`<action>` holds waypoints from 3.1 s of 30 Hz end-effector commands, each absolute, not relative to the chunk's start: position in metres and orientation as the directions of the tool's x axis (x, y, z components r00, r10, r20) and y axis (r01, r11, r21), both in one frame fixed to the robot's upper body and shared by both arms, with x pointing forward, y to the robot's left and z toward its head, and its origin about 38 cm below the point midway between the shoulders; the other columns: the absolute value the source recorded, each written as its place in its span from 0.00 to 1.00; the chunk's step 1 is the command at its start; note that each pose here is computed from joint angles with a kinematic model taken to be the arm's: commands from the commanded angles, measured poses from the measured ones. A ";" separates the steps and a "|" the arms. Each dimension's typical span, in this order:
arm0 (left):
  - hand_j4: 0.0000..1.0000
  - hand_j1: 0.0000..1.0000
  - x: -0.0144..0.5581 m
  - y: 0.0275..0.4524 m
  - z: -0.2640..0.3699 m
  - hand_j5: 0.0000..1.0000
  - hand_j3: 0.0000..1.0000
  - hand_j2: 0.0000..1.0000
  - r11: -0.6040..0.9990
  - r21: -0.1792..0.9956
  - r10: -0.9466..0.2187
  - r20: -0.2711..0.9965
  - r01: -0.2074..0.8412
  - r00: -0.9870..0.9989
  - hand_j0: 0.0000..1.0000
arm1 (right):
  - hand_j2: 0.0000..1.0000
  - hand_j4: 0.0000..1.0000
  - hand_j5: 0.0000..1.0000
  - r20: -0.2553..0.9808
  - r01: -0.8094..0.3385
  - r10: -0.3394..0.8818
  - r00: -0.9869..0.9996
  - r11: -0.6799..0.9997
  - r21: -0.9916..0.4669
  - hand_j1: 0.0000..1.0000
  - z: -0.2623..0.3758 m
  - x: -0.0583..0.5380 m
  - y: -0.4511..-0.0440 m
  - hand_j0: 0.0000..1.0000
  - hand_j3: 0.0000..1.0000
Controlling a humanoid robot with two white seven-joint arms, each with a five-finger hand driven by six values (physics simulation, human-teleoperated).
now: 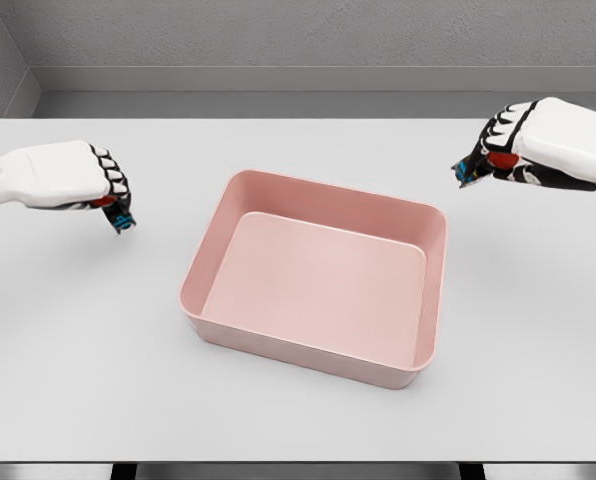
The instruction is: Put the industrial switch in the basket with both arms
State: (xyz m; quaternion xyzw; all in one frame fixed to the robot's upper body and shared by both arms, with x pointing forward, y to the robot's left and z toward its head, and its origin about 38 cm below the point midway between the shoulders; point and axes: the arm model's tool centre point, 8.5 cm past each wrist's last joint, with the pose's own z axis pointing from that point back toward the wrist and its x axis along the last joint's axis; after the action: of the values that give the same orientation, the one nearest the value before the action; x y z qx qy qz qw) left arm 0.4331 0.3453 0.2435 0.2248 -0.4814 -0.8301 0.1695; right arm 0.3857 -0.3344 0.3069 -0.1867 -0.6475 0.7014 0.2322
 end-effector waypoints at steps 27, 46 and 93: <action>0.51 0.51 0.449 0.302 0.276 0.51 0.51 0.51 -0.390 0.920 -0.450 -0.232 -0.044 -0.862 0.51 | 0.49 0.49 0.49 0.180 -0.201 0.460 -0.870 0.002 -0.980 0.49 0.256 0.377 -0.286 0.49 0.49; 0.51 0.51 0.451 0.263 0.274 0.51 0.51 0.51 -0.361 0.929 -0.380 -0.222 -0.076 -0.898 0.51 | 0.50 0.50 0.50 0.245 -0.266 0.391 -0.887 0.001 -0.964 0.50 0.231 0.371 -0.256 0.50 0.50; 0.76 0.76 0.429 0.161 0.271 0.76 0.76 0.76 -0.275 0.947 -0.152 -0.211 -0.164 -0.966 0.76 | 1.00 1.00 1.00 0.104 -0.204 0.581 -0.807 -0.108 -0.973 1.00 0.271 0.365 -0.348 1.00 1.00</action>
State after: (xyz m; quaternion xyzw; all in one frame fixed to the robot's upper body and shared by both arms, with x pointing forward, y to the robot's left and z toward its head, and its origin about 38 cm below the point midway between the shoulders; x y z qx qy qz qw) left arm 0.4290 0.1641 0.2692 0.1321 -0.5994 -0.7895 -0.0013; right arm 0.3646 -0.3476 0.2707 -0.1550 -0.6091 0.7302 0.2679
